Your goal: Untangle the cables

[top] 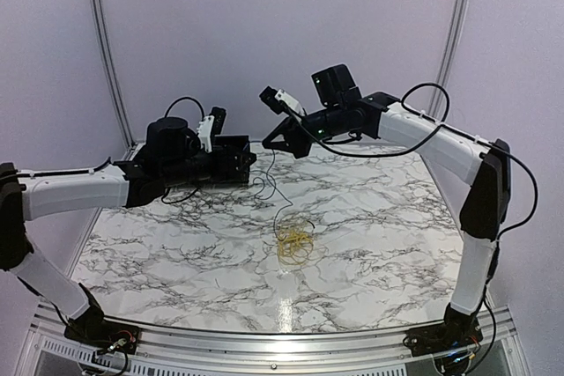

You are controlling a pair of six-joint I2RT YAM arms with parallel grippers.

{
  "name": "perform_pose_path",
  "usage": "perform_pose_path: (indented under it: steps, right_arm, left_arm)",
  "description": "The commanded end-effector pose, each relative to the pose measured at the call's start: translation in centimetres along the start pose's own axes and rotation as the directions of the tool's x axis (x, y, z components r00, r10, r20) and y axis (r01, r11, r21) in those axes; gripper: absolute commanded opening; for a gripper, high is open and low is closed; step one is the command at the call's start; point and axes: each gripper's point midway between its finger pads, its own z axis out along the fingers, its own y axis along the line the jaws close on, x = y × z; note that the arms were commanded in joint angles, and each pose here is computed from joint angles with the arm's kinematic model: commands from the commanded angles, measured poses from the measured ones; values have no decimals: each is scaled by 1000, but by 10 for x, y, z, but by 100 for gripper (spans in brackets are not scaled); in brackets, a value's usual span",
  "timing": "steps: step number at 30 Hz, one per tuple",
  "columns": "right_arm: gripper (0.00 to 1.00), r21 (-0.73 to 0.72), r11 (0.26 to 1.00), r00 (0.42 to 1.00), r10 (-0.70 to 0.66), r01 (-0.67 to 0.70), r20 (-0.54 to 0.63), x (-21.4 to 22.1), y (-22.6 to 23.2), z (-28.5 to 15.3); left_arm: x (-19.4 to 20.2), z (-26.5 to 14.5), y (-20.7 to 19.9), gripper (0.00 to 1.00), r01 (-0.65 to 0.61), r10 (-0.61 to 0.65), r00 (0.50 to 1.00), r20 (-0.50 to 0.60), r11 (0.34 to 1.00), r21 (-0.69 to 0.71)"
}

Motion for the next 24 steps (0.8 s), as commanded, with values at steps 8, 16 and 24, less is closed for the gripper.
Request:
perform_pose_path:
  steps: [8, 16, 24]
  right_arm:
    - [0, -48, 994, 968, -80, 94, 237, -116, 49, -87]
    - [0, 88, 983, 795, -182, 161, 579, -239, 67, -197]
    - [0, 261, 955, 628, -290, 141, 722, -286, 68, -273]
  left_arm:
    - [-16, 63, 9, 31, 152, -157, 974, 163, 988, 40]
    - [34, 105, 10, 16, 212, -216, 974, 63, 975, 60]
    - [73, 100, 23, 16, 238, -238, 971, -17, 971, 26]
